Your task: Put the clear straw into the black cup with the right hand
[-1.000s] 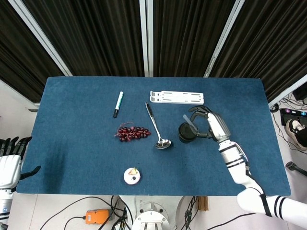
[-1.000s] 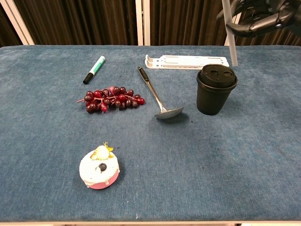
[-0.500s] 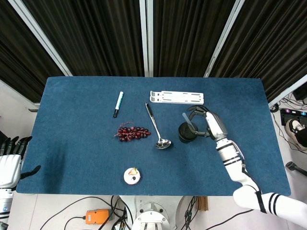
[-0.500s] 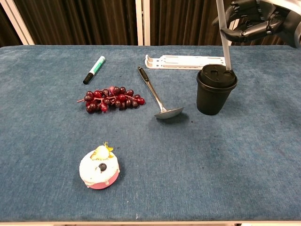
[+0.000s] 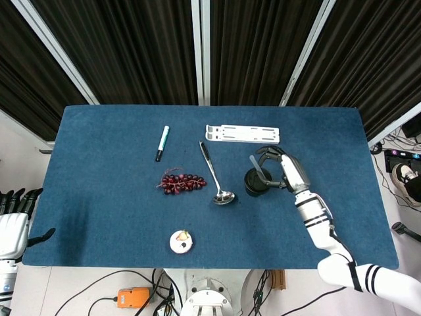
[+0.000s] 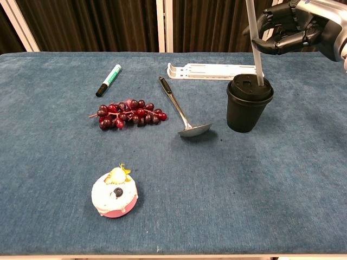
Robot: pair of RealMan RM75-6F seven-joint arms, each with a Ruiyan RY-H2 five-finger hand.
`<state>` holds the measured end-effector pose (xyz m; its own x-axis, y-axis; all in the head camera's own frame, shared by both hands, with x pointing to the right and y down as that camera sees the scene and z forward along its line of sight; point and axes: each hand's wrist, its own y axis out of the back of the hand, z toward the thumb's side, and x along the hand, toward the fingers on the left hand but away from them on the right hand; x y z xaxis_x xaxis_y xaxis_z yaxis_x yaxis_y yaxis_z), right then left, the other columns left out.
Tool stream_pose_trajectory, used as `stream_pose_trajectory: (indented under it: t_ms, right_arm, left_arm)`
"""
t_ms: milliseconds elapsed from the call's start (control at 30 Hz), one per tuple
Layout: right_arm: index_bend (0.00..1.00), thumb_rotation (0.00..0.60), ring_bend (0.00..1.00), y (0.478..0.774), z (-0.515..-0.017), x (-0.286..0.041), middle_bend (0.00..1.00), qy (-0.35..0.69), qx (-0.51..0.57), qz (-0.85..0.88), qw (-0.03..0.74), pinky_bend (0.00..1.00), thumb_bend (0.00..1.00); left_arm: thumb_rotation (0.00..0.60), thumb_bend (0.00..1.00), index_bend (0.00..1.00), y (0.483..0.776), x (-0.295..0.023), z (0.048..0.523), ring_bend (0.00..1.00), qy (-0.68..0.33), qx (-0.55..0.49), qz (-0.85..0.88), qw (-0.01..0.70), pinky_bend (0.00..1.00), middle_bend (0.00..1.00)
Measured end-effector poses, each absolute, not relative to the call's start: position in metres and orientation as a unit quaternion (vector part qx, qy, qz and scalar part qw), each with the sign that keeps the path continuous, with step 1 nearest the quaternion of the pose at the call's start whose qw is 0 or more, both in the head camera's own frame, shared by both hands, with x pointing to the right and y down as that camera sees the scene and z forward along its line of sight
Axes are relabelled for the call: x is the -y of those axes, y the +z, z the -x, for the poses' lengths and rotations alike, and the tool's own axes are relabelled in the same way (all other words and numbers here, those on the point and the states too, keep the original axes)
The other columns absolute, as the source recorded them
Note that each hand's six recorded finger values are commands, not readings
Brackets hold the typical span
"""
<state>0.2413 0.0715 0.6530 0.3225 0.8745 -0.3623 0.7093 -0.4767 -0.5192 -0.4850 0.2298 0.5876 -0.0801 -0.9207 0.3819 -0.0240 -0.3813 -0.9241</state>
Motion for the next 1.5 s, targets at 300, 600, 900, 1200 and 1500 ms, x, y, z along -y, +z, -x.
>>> stream_pose_trajectory:
  t_ms: [300, 600, 900, 1200, 1500]
  right_arm:
    - [0.67, 0.6, 0.26, 0.662, -0.25, -0.076, 0.38, 0.304, 0.507, 0.798, 0.117, 0.32, 0.65]
    - [0.59, 0.6, 0.17, 0.68, -0.263, -0.088, 0.38, 0.26, 0.54, 0.797, 0.066, 0.19, 0.65]
    - [0.38, 0.6, 0.08, 0.698, -0.27, -0.103, 0.31, 0.242, 0.54, 0.804, 0.054, 0.09, 0.59]
    - [0.11, 0.6, 0.01, 0.685, -0.284, -0.105, 0.21, 0.241, 0.533, 0.806, 0.09, 0.02, 0.5]
    - [0.01, 0.6, 0.0, 0.637, -0.338, -0.107, 0.17, 0.312, 0.506, 0.774, 0.219, 0.02, 0.5]
  left_arm:
    - [0.6, 0.08, 0.13, 0.589, -0.23, 0.485, 0.07, -0.606, -0.417, 0.569, 0.369, 0.01, 0.14]
    - [0.6, 0.08, 0.13, 0.589, -0.229, 0.485, 0.07, -0.605, -0.417, 0.569, 0.368, 0.01, 0.14]
    - [0.6, 0.08, 0.13, 0.588, -0.228, 0.483, 0.07, -0.604, -0.417, 0.57, 0.37, 0.01, 0.14]
    - [0.6, 0.08, 0.13, 0.589, -0.228, 0.483, 0.08, -0.602, -0.416, 0.572, 0.37, 0.01, 0.14]
    - [0.6, 0.08, 0.13, 0.588, -0.228, 0.486, 0.07, -0.604, -0.418, 0.569, 0.369, 0.01, 0.14]
